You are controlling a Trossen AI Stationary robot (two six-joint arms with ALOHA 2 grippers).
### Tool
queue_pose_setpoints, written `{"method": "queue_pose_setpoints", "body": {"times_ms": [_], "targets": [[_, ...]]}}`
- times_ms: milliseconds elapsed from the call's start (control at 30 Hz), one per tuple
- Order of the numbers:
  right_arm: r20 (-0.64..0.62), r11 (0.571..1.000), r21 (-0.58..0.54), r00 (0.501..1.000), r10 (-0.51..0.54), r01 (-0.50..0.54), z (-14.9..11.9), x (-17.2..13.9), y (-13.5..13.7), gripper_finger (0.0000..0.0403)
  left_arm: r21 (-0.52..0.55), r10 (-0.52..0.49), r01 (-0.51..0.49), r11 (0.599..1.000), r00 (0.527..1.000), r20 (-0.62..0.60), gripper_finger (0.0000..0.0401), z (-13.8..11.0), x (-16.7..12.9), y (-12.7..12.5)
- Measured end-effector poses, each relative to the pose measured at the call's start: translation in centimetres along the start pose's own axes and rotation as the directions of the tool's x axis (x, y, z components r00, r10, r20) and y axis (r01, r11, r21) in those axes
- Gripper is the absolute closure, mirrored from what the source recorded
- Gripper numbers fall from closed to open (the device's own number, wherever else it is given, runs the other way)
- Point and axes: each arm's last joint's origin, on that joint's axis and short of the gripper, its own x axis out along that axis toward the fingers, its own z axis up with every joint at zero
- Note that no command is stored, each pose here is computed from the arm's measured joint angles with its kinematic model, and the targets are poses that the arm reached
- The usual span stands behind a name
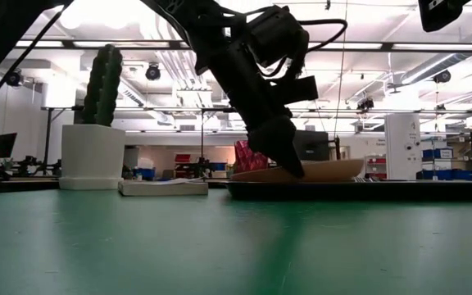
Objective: Pick and place plate/cup/fork/spoon on tray
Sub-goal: Put the orange plate on the black serving tray to the bottom of the red glass
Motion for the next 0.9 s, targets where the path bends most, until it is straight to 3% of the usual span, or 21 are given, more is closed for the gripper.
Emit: {"method": "queue_pose_setpoints", "body": {"times_ms": [533,900], "targets": [[0.0,1.0,0.008,1.0,0.0,0.0,0.0,0.0,0.0,0.0394,-0.002,-0.02,0.02,1.0,1.0,0.006,0.0397,0.02,0.0,-0.06],[-0.002,1.0,0.007,1.0,0.0,0.0,-0.02,0.0,0.0,0.0394,-0.001,-0.022,0.022,1.0,1.0,0.014,0.032,0.21,-0.42,0.02]]}}
